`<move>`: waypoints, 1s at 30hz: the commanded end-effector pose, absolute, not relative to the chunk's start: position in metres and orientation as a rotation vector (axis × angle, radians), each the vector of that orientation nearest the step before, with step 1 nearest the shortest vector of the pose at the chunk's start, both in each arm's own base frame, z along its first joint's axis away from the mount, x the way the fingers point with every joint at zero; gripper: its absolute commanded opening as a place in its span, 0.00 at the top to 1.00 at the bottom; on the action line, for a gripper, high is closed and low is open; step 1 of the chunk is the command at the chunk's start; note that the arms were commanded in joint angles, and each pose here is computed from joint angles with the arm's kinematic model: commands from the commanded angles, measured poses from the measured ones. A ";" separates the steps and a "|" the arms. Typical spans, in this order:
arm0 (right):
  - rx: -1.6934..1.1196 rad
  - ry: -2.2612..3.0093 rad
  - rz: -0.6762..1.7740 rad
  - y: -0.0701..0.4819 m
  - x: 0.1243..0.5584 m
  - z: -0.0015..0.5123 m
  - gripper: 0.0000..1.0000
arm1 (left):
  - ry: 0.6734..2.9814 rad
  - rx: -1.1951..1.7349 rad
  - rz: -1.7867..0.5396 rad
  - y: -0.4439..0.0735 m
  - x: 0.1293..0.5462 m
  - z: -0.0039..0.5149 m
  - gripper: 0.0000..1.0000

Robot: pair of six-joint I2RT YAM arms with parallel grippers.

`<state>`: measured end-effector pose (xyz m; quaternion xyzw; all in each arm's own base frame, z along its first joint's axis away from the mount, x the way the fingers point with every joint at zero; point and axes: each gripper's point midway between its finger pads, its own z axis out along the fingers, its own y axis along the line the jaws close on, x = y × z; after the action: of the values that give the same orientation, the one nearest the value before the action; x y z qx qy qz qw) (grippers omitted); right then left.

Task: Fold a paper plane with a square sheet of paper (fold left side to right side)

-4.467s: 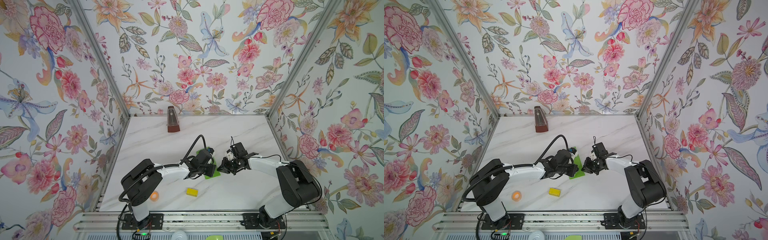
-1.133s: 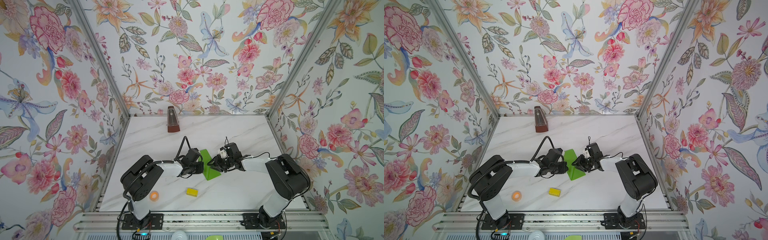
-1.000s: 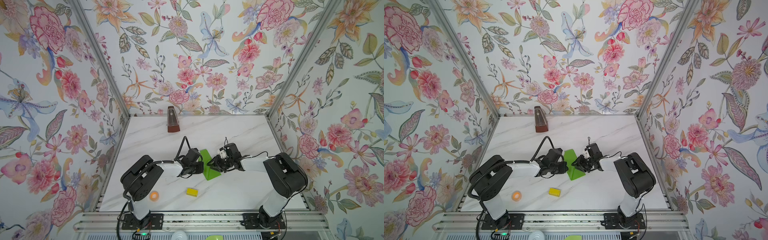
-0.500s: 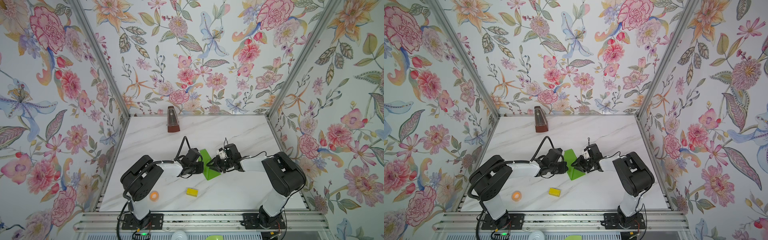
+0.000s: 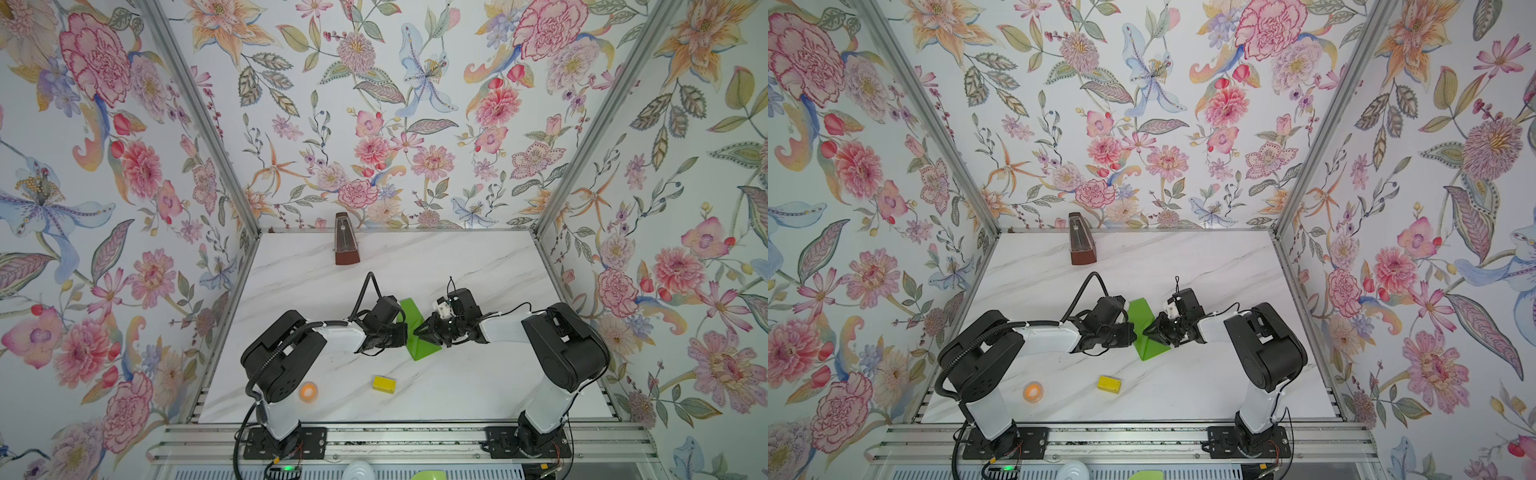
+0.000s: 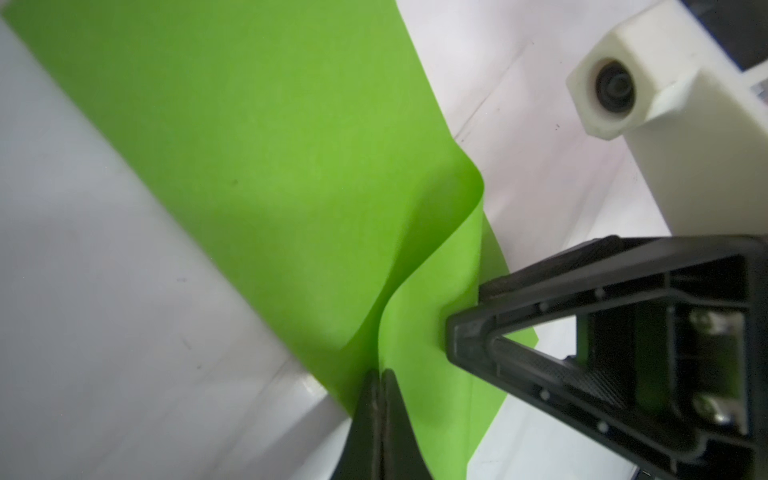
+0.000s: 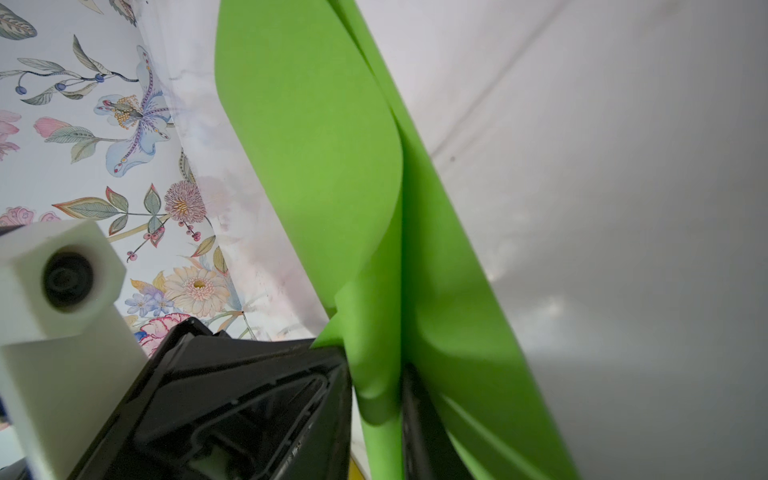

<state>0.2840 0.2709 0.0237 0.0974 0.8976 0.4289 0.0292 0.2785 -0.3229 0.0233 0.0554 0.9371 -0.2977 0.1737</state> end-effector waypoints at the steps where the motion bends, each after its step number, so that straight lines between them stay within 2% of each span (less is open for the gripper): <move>1: 0.316 2.839 1.233 0.264 0.276 0.009 0.78 | 2.612 0.187 -0.855 -0.329 0.284 0.043 0.93; 6: 0.312 2.848 1.219 0.262 0.274 0.008 0.80 | 2.618 0.203 -0.814 -0.325 0.286 0.041 0.86; 18: 0.316 2.857 1.199 0.260 0.272 0.005 0.82 | 2.618 0.222 -0.790 -0.318 0.294 0.039 0.83; 25: 0.316 2.859 1.196 0.259 0.272 0.005 0.81 | 2.610 0.242 -0.804 -0.320 0.296 0.038 0.97; 30: 0.314 2.863 1.196 0.259 0.272 0.004 0.74 | 2.622 0.254 -0.813 -0.323 0.296 0.033 1.00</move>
<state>0.2837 0.2702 0.0234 0.0865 0.9013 0.4232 0.0321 0.2889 -0.3189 0.0300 0.0834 0.9359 -0.2864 0.1872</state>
